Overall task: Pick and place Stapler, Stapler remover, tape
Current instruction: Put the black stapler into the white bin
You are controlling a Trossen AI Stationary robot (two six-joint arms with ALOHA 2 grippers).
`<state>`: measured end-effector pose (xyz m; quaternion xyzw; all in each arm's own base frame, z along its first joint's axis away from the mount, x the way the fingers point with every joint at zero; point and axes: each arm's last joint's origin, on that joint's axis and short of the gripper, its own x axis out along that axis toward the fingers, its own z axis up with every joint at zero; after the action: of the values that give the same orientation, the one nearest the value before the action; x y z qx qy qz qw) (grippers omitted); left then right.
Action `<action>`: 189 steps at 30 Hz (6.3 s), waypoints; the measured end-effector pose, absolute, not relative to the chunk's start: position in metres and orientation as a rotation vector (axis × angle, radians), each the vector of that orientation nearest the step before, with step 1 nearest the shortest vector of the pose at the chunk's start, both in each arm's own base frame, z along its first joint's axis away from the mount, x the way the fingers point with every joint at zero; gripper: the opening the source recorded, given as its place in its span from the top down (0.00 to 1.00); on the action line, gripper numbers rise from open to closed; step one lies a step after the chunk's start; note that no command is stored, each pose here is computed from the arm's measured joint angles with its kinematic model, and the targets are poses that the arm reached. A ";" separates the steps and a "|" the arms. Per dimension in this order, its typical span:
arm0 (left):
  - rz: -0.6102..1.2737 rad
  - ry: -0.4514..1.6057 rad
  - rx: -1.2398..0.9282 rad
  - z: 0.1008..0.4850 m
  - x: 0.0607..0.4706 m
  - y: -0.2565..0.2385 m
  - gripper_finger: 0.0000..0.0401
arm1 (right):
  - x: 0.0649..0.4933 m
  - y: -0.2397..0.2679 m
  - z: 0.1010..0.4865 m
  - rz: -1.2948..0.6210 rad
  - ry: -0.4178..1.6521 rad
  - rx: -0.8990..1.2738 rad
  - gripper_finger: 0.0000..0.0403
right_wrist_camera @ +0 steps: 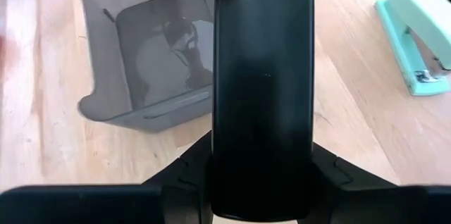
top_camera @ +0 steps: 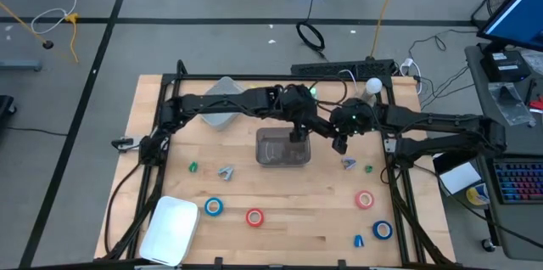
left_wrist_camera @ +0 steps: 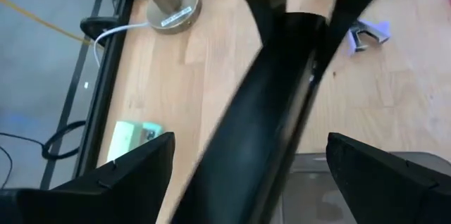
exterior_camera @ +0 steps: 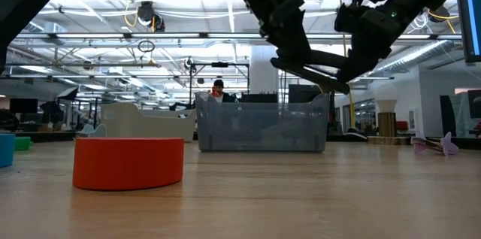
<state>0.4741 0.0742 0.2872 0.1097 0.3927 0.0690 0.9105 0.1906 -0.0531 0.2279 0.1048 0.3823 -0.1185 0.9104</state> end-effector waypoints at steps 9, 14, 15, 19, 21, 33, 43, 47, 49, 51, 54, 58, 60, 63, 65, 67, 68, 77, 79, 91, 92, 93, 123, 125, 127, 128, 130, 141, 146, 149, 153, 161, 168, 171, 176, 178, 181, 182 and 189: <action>0.119 0.815 0.147 0.284 0.474 0.076 0.09 | 0.194 -0.046 0.230 -0.207 0.769 0.196 0.70; 0.125 0.833 0.118 0.283 0.472 0.075 0.09 | 0.195 -0.046 0.230 -0.209 0.758 0.194 0.70; 0.125 0.838 0.116 0.283 0.472 0.075 0.09 | 0.195 -0.046 0.230 -0.209 0.758 0.194 0.70; 0.134 0.841 0.118 0.283 0.472 0.075 0.09 | 0.195 -0.046 0.230 -0.209 0.758 0.194 0.70; 0.163 0.844 0.131 0.283 0.472 0.075 0.09 | 0.195 -0.046 0.230 -0.209 0.758 0.194 0.70; 0.247 0.845 0.214 0.284 0.474 0.068 0.09 | 0.195 -0.046 0.230 -0.214 0.759 0.193 0.70; 0.242 0.836 0.233 0.285 0.475 0.065 0.09 | 0.195 -0.046 0.230 -0.210 0.757 0.194 0.70; 0.240 0.835 0.229 0.285 0.475 0.065 0.09 | 0.195 -0.046 0.230 -0.208 0.758 0.195 0.70; 0.230 0.833 0.225 0.285 0.475 0.065 0.09 | 0.195 -0.046 0.230 -0.206 0.758 0.195 0.70; 0.210 0.824 0.213 0.285 0.475 0.066 0.09 | 0.195 -0.046 0.230 -0.204 0.759 0.196 0.70; 0.163 0.818 0.181 0.285 0.475 0.069 0.11 | 0.195 -0.046 0.230 -0.201 0.761 0.197 0.70; 0.129 0.816 0.139 0.284 0.474 0.072 0.23 | 0.195 -0.046 0.230 -0.202 0.760 0.196 0.70; 0.112 0.815 0.128 0.284 0.474 0.073 0.32 | 0.195 -0.046 0.230 -0.202 0.759 0.196 0.70; 0.072 0.829 0.123 0.283 0.473 0.072 0.46 | 0.194 -0.046 0.230 -0.194 0.767 0.177 0.70; 0.035 0.846 0.129 0.282 0.472 0.071 0.55 | 0.195 -0.045 0.230 -0.181 0.766 0.172 0.70; -0.011 0.857 0.116 0.281 0.470 0.071 0.63 | 0.195 -0.045 0.230 -0.176 0.762 0.167 0.70; -0.020 0.859 0.110 0.280 0.470 0.072 0.65 | 0.195 -0.045 0.230 -0.176 0.761 0.166 0.70; -0.008 0.868 0.074 0.280 0.469 0.072 0.65 | 0.195 -0.046 0.230 -0.189 0.760 0.182 0.68; -0.004 0.870 0.065 0.280 0.469 0.072 0.65 | 0.195 -0.045 0.230 -0.172 0.758 0.194 0.67; 0.022 0.896 0.055 0.281 0.465 0.077 0.65 | 0.192 -0.043 0.231 -0.122 0.762 0.225 0.48; 0.027 0.905 0.061 0.282 0.463 0.077 0.65 | 0.192 -0.043 0.232 -0.118 0.759 0.224 0.47; 0.035 0.919 0.066 0.283 0.461 0.077 0.65 | 0.191 -0.043 0.233 -0.116 0.755 0.222 0.45; 0.775 1.105 -0.705 0.380 0.311 -0.061 0.65 | 0.167 -0.043 0.251 -0.202 0.696 0.107 0.45; 0.799 1.079 -0.748 0.379 0.306 -0.077 0.65 | 0.167 -0.043 0.251 -0.197 0.693 0.096 0.45; 0.819 1.086 -0.775 0.373 0.301 -0.094 0.65 | 0.167 -0.043 0.251 -0.196 0.695 0.093 0.45; 0.828 1.110 -0.785 0.367 0.298 -0.103 0.65 | 0.167 -0.043 0.251 -0.196 0.694 0.093 0.45; 0.843 1.166 -0.832 0.357 0.293 -0.118 0.65 | 0.167 -0.043 0.251 -0.196 0.695 0.094 0.46; 0.948 1.234 -1.046 0.347 0.243 -0.192 0.65 | 0.167 -0.043 0.251 -0.195 0.695 0.093 0.46; 0.992 1.291 -1.122 0.348 0.217 -0.220 0.65 | 0.167 -0.043 0.251 -0.196 0.695 0.093 0.47; 1.016 1.309 -1.169 0.349 0.204 -0.233 0.65 | 0.167 -0.043 0.251 -0.195 0.695 0.093 0.47; 1.049 1.327 -1.189 0.349 0.190 -0.244 0.65 | 0.167 -0.043 0.251 -0.196 0.695 0.095 0.47; 1.094 1.402 -1.169 0.341 0.178 -0.252 0.65 | 0.167 -0.043 0.251 -0.196 0.695 0.095 0.47; 1.149 1.392 -1.090 0.322 0.178 -0.250 0.65 | 0.167 -0.043 0.250 -0.200 0.695 0.107 0.48; 1.146 1.427 -1.068 0.320 0.173 -0.252 0.65 | 0.167 -0.043 0.250 -0.200 0.695 0.107 0.48; 1.152 1.453 -1.057 0.319 0.165 -0.258 0.65 | 0.167 -0.043 0.250 -0.200 0.695 0.107 0.48; 1.169 1.447 -1.040 0.314 0.163 -0.258 0.65 | 0.167 -0.043 0.250 -0.200 0.695 0.107 0.48; 1.209 1.434 -0.992 0.302 0.162 -0.255 0.65 | 0.167 -0.043 0.250 -0.200 0.695 0.107 0.48; 1.218 1.430 -0.978 0.298 0.161 -0.254 0.65 | 0.167 -0.043 0.250 -0.200 0.694 0.107 0.48; 1.239 1.396 -0.909 0.284 0.157 -0.252 0.65 | 0.167 -0.043 0.250 -0.208 0.692 0.128 0.48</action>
<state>0.1566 -0.2522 0.2837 -0.3770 0.5793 0.5142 0.5078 0.1669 -0.0426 0.2504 0.0628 0.3385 -0.1017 0.9333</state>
